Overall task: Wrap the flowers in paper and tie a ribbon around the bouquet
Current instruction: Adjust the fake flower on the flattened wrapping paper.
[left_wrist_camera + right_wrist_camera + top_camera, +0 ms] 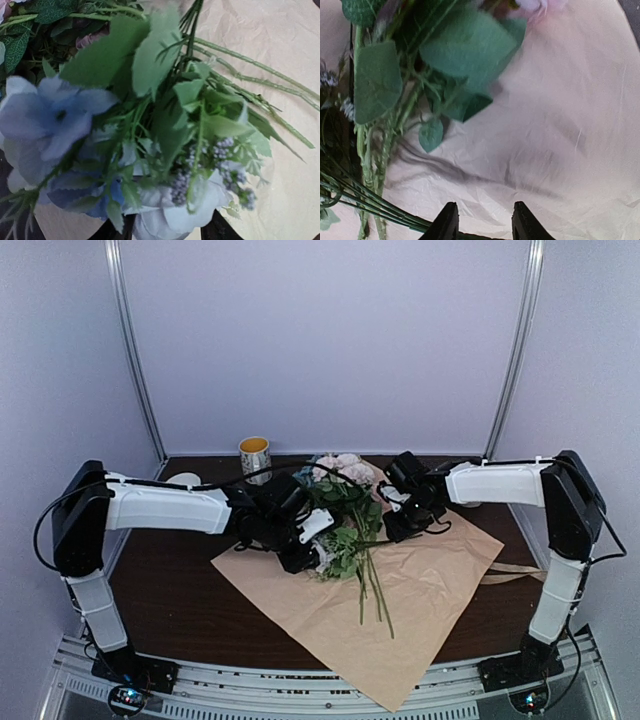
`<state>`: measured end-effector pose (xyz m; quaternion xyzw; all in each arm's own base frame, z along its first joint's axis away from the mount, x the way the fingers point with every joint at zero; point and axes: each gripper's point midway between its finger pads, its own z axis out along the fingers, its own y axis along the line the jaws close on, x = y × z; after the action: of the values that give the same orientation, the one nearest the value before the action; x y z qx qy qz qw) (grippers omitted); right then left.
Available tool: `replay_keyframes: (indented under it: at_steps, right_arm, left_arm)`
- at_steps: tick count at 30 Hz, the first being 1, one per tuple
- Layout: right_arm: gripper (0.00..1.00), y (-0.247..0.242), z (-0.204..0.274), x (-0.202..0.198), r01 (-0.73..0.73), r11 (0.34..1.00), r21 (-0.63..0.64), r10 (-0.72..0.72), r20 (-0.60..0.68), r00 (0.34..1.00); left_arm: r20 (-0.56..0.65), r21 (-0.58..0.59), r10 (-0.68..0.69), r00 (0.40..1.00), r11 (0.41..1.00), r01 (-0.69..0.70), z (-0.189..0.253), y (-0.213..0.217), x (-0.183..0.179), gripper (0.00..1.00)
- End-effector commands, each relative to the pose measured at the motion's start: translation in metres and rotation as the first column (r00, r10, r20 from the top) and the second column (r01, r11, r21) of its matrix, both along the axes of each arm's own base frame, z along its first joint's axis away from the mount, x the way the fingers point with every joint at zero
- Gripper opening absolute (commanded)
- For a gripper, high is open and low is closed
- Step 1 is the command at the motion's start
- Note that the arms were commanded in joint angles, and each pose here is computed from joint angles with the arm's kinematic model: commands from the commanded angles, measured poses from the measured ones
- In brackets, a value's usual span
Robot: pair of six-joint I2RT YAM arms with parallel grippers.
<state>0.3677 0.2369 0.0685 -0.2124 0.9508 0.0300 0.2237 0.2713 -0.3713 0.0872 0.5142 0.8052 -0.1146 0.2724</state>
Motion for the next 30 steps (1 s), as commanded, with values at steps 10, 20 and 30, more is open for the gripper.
replay_keyframes:
  at_steps: [10, 20, 30]
  right_arm:
    - [0.23, 0.034, -0.026, -0.081, -0.153, 0.983, 0.106, 0.169, -0.165, 0.972]
    - [0.20, 0.078, -0.012, -0.112, -0.189, 0.951, 0.245, 0.228, -0.145, 0.963]
    - [0.21, 0.087, 0.003, -0.123, -0.163, 0.953, 0.257, 0.192, -0.089, 0.977]
  left_arm:
    - [0.243, -0.033, 0.265, 0.933, 0.964, -0.265, 0.030, 0.017, 0.120, 0.50]
    - [0.223, -0.041, 0.339, 0.914, 0.940, -0.339, 0.021, 0.033, 0.161, 0.50]
    - [0.239, -0.118, 0.319, 0.917, 0.947, -0.299, 0.050, 0.009, 0.183, 0.50]
